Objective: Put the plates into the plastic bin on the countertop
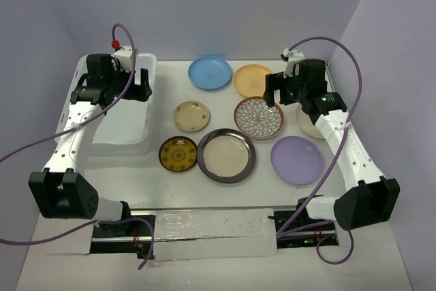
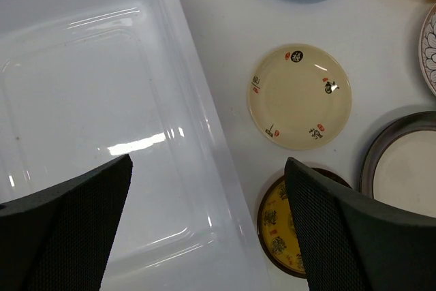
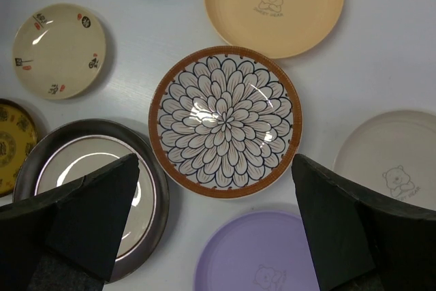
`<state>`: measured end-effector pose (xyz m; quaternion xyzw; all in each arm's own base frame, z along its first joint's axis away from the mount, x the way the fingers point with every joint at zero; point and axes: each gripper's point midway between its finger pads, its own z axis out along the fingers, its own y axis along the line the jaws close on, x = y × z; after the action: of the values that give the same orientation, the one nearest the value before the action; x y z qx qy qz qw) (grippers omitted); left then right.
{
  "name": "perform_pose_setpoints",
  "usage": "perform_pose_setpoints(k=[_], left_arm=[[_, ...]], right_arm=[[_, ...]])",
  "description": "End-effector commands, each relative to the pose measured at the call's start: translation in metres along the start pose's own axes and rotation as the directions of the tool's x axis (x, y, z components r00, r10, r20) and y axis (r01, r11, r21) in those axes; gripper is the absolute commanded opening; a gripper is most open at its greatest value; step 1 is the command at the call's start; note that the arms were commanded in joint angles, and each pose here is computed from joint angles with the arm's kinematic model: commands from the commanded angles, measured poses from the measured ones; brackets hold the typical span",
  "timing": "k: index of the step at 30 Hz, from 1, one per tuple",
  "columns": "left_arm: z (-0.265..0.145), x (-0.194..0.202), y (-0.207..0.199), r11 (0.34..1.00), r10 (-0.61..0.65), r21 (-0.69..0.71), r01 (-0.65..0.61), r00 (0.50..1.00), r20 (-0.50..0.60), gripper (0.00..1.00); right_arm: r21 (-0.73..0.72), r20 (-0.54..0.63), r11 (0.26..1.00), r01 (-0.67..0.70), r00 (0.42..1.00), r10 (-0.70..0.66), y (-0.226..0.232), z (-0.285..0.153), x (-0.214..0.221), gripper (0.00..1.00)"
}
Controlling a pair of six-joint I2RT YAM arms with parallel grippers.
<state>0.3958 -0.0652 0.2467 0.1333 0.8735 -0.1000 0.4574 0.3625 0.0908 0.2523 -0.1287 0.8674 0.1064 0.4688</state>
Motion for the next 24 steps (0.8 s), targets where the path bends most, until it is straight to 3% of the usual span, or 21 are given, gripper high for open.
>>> perform_pose_setpoints(k=[1,4,7,10,17,24], left_arm=[[-0.017,-0.048,-0.014,0.996,0.088,0.019,-0.091,0.988,0.129,0.99],[-0.011,-0.056,-0.043,0.976,0.135,0.157,-0.151,0.984,0.113,0.99],[-0.002,-0.05,-0.084,0.914,0.214,0.331,-0.235,0.972,0.097,0.99],[0.017,-0.038,-0.129,0.852,0.327,0.418,-0.316,0.944,0.049,0.99],[0.092,0.029,-0.191,0.727,0.405,0.655,-0.206,0.899,-0.166,0.94],[0.115,0.058,-0.224,0.634,0.5,0.741,-0.219,0.848,-0.178,0.93]], right_arm=[[-0.013,0.029,1.0,0.01,1.0,-0.009,0.004,-0.003,-0.012,1.0],[-0.028,0.021,1.0,0.009,1.0,-0.008,0.006,-0.002,-0.01,1.0],[-0.041,0.01,0.999,0.01,1.0,-0.01,0.008,-0.001,-0.008,1.0],[-0.045,0.004,0.999,0.007,1.0,-0.007,0.008,-0.001,-0.006,1.0],[-0.036,-0.011,0.999,-0.038,0.999,0.038,-0.005,-0.008,0.002,1.0],[-0.049,-0.024,0.995,-0.086,0.996,0.085,-0.017,-0.018,0.008,1.0]])
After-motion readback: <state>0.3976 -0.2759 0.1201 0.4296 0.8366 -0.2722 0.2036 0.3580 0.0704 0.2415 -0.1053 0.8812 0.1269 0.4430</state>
